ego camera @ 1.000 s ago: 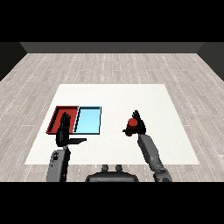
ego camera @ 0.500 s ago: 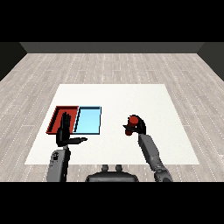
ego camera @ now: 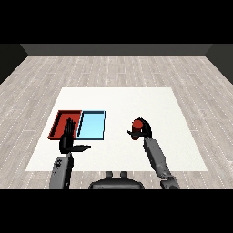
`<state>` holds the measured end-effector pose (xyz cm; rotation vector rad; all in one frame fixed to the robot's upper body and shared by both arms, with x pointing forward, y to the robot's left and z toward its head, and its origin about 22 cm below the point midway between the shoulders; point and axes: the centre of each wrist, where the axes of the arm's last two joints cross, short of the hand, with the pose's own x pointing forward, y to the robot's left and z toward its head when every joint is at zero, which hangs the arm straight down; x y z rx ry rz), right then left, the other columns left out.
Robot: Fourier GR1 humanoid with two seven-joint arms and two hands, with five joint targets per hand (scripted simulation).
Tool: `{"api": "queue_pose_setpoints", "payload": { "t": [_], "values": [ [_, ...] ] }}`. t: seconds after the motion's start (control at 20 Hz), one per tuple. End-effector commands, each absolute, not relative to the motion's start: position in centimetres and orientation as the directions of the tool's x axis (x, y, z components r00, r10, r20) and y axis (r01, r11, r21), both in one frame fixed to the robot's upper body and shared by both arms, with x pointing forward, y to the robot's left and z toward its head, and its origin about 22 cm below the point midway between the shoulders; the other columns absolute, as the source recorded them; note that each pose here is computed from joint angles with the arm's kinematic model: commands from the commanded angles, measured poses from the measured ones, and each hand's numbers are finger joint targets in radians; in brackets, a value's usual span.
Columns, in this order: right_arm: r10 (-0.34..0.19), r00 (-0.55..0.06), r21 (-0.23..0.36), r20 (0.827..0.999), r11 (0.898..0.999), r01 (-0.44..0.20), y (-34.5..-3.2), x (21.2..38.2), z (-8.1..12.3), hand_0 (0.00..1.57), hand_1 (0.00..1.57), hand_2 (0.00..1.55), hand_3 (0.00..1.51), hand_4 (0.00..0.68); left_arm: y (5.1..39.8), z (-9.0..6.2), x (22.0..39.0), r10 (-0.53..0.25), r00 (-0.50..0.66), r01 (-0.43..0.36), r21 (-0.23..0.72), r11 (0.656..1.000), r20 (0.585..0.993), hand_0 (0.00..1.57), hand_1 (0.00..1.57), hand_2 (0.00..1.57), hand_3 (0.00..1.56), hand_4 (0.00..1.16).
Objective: Pick the red can and put it in the red box
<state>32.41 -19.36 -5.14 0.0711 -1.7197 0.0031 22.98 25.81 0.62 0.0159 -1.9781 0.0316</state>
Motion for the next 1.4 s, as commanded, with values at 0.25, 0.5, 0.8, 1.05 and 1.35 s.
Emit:
{"api": "queue_pose_setpoints", "payload": {
  "t": [0.25,0.5,0.8,1.05,1.35],
  "values": [
    [-0.062,-0.264,0.045,0.963,0.996,-0.071,-18.8,30.6,-2.1,1.43,1.43,1.44,1.41,0.649,22.3,1.0,25.6,-0.013,-0.367,0.022,0.022,1.000,0.930,0.00,0.00,0.00,0.00,0.00],
    [-0.077,-0.279,0.064,0.957,0.996,-0.054,-19.8,31.0,-0.8,1.44,1.44,1.45,1.42,0.651,19.5,3.1,25.7,0.040,-0.343,0.133,0.007,0.991,0.938,0.00,0.00,0.00,0.00,0.00],
    [-0.092,-0.293,0.073,0.952,0.994,-0.076,-15.8,31.0,1.3,1.42,1.42,1.44,1.42,0.652,18.0,1.7,25.8,0.054,-0.313,0.152,-0.006,0.988,0.948,0.00,0.00,0.00,0.00,0.00],
    [-0.094,-0.292,0.071,0.952,0.994,-0.087,-12.5,33.0,1.2,1.42,1.42,1.44,1.42,0.652,15.1,1.6,26.2,0.097,-0.298,0.215,-0.032,0.976,0.950,0.00,0.00,0.00,0.00,0.00],
    [-0.125,-0.336,0.088,0.933,0.988,-0.124,-11.9,31.0,2.5,1.41,1.41,1.42,1.41,0.640,9.8,3.0,26.2,0.089,-0.288,0.259,-0.012,0.966,0.953,0.00,0.00,0.00,0.00,0.00]
  ]
}}
